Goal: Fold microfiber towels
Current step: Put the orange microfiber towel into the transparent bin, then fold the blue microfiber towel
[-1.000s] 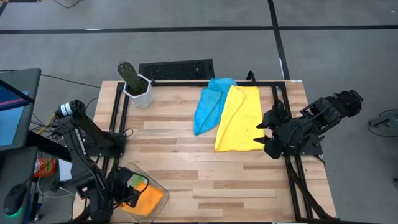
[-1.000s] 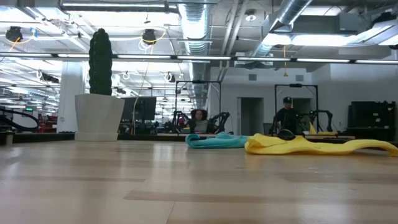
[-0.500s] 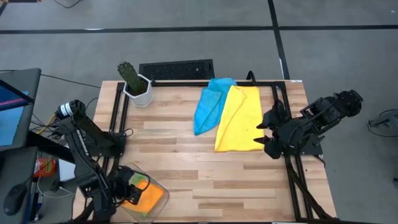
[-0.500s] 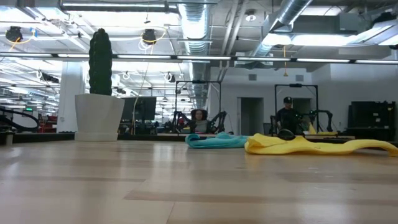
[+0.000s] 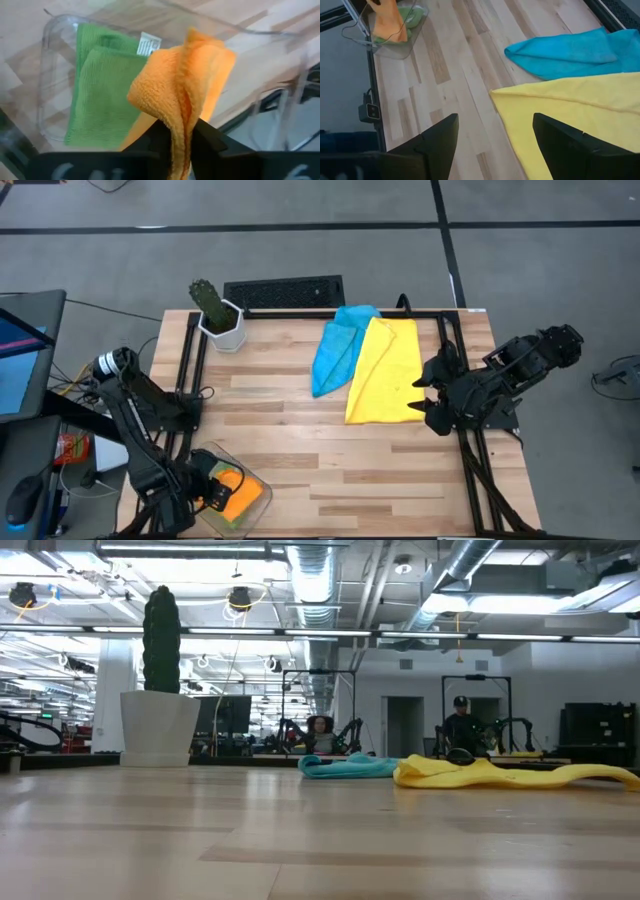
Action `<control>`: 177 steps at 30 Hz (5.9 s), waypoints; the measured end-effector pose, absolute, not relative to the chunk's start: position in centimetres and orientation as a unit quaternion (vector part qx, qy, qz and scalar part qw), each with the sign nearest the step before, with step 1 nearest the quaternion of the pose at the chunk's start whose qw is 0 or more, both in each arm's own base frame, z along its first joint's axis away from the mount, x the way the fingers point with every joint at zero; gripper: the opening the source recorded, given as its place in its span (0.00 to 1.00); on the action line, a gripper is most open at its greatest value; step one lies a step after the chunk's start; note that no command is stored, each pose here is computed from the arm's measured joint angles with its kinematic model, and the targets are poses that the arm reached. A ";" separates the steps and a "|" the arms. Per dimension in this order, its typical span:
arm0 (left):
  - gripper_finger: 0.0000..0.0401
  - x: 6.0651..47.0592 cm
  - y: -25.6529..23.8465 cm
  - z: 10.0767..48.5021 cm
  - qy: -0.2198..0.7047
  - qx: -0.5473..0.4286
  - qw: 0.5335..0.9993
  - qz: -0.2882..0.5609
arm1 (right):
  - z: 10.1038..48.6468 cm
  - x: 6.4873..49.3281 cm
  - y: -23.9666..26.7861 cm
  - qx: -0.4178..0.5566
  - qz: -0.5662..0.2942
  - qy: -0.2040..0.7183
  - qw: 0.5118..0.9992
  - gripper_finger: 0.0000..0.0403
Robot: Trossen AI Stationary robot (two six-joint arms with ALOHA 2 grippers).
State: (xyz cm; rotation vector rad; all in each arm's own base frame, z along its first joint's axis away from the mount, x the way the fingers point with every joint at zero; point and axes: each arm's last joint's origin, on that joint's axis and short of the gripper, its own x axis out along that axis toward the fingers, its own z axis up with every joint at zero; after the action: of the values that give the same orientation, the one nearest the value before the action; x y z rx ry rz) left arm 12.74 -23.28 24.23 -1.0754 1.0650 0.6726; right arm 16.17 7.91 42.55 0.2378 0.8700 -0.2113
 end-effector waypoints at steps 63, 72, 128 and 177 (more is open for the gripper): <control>0.54 28.4 16.6 26.9 0.248 -0.290 0.885 0.267 | 39.7 22.0 3.3 0.250 -0.348 0.414 0.803 0.70; 0.54 35.1 22.5 21.8 0.301 -0.252 0.866 0.310 | 39.7 22.0 3.2 0.239 -0.344 0.417 0.807 0.70; 0.54 43.4 10.5 19.1 0.613 -0.237 0.683 0.318 | 40.5 19.8 5.7 0.144 -0.249 0.450 0.845 0.70; 0.40 42.6 7.4 17.8 0.570 -0.275 0.667 0.393 | 40.2 19.1 5.6 0.063 -0.222 0.495 0.838 0.70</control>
State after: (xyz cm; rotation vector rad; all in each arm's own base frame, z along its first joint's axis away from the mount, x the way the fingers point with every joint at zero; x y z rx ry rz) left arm 42.55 7.37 17.81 -0.6206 1.2867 0.8869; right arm 19.10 5.60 40.21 0.1342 1.0464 -0.4693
